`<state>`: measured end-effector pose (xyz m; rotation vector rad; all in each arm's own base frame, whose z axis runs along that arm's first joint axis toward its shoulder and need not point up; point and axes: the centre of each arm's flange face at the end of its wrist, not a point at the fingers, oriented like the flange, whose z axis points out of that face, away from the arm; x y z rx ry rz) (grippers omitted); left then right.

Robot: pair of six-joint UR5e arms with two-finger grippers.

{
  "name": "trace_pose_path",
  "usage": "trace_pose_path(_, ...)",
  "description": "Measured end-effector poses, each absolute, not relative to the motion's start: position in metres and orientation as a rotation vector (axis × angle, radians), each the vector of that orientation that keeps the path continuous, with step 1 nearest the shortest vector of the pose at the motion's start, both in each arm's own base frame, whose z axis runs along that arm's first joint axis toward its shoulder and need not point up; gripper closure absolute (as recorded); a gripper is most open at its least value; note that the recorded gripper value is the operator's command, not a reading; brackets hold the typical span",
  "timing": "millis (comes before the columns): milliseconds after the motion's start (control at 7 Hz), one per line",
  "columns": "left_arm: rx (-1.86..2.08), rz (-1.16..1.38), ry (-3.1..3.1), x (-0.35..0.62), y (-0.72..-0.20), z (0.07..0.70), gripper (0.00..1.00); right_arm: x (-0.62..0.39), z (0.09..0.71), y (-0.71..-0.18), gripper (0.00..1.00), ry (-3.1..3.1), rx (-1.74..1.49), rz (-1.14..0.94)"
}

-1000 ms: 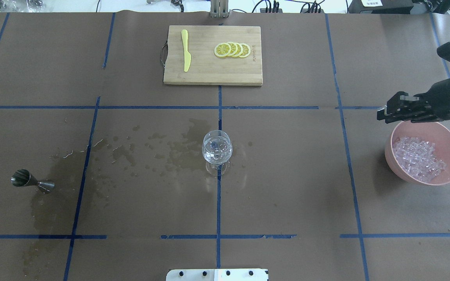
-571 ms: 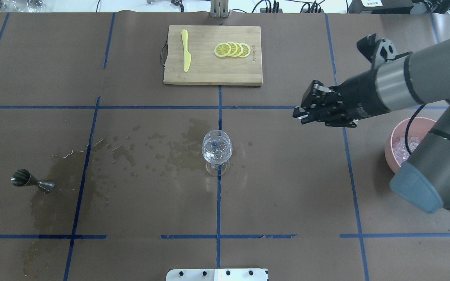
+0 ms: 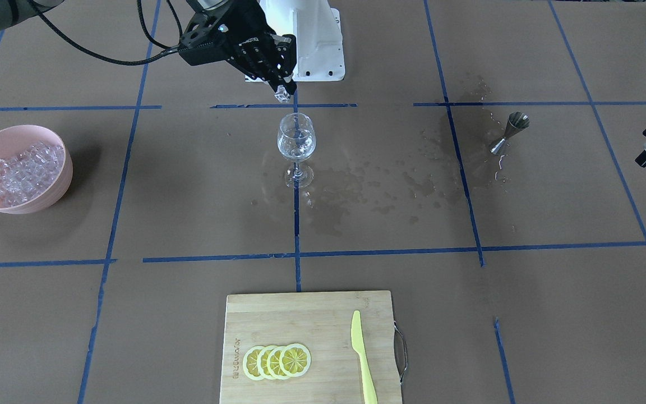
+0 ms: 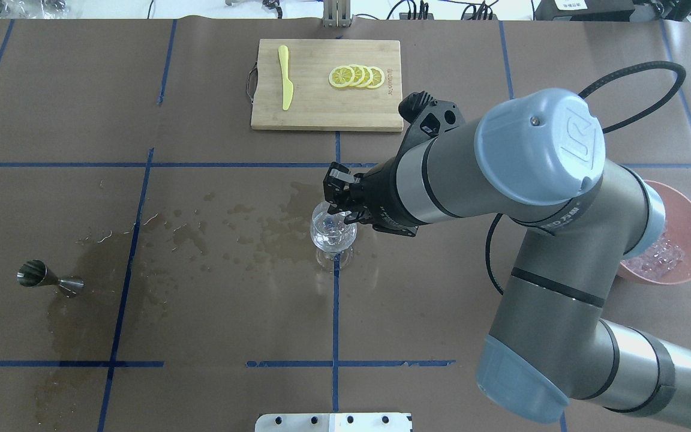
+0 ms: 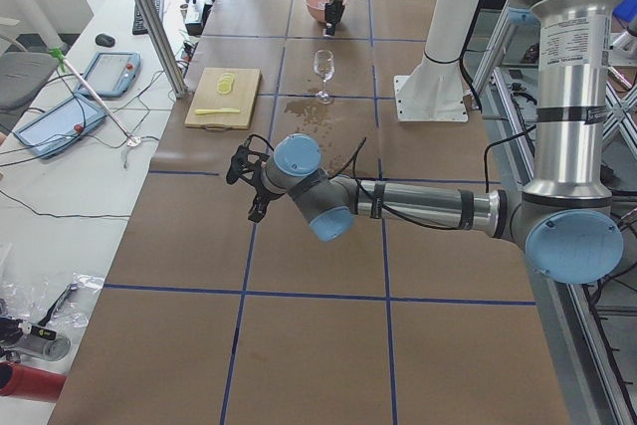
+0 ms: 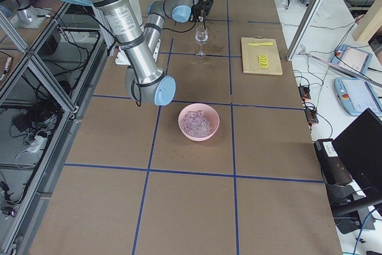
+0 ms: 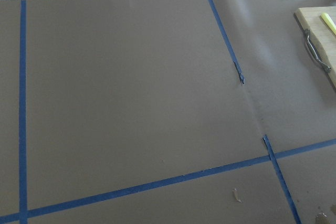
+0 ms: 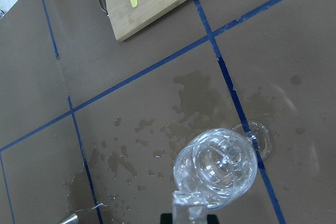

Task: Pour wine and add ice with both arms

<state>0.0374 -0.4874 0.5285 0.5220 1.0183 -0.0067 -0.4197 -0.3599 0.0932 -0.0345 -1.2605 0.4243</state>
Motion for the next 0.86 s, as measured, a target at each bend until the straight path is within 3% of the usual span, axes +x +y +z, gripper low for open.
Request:
trace_pose_path(143,0.522,-0.008,1.019,0.0374,-0.4872,0.5283,0.0,-0.4225,0.0932,-0.3581,0.9,-1.255,-0.033,0.425)
trace_pose_path(571,0.524,-0.016,1.017,0.0366,-0.4873,0.5276,0.0,-0.4263,0.0921,-0.3582,0.75,-1.251,-0.035,0.427)
trace_pose_path(857,0.527,-0.024,1.01,0.0355,-0.4867,0.5285,0.0,-0.429,0.0928,-0.36,0.5,-1.245,-0.036,0.43)
